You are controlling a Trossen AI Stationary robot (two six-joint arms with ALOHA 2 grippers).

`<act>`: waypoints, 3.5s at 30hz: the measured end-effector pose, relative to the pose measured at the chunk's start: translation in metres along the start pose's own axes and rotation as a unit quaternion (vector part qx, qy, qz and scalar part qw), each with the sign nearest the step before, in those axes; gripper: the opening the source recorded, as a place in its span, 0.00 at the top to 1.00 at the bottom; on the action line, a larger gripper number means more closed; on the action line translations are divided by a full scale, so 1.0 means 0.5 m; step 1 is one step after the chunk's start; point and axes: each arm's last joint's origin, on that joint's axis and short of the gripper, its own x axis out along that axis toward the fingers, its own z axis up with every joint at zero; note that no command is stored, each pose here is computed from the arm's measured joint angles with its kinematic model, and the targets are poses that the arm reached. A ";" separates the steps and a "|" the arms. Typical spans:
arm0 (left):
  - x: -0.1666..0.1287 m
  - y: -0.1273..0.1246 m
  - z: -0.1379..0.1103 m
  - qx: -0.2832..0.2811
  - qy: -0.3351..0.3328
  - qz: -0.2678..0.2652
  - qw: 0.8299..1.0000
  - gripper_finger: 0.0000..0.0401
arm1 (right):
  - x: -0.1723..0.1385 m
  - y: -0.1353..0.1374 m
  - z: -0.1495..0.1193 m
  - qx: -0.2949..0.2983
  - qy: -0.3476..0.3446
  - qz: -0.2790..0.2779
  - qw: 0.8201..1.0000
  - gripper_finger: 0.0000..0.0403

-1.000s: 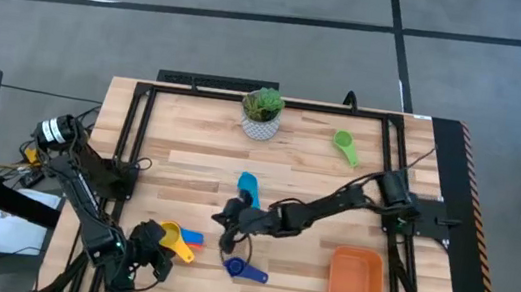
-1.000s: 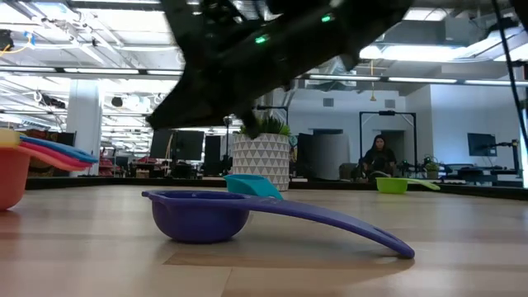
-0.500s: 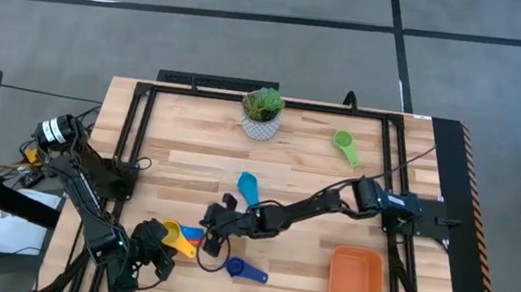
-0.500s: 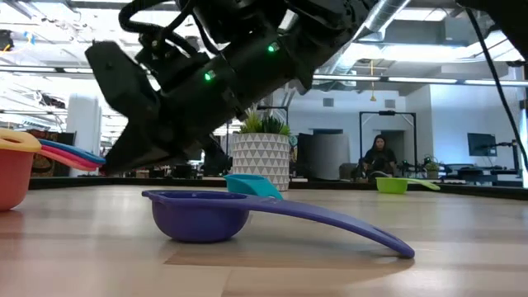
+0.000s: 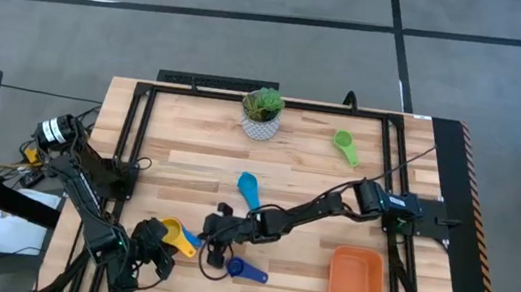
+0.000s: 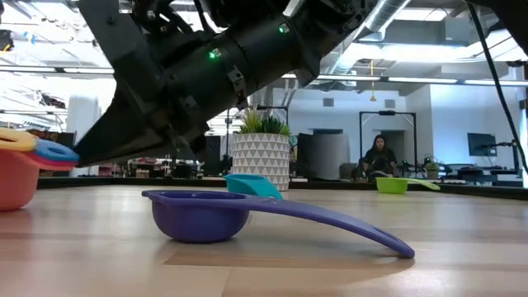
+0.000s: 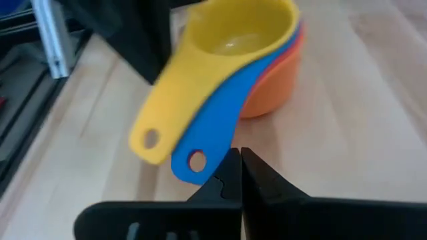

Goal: Nest measuring cups in basket
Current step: Stack the yellow measuring cup on top of the blue measuring cup, then stack the green measuring cup on top of the yellow measuring cup

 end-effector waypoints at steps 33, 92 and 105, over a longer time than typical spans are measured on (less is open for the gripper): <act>-0.021 -0.012 -0.012 0.052 -0.029 -0.032 0.998 0.94 | -0.101 0.059 0.028 -0.055 0.025 -0.141 0.988 0.95; 0.074 -0.062 0.171 0.238 -0.135 0.096 0.957 0.94 | -0.544 -0.072 -0.100 0.118 0.009 -0.299 0.947 0.89; 0.088 -0.059 0.194 0.238 -0.129 0.113 0.956 0.94 | -0.543 -0.080 -0.098 0.096 0.017 -0.306 0.947 0.87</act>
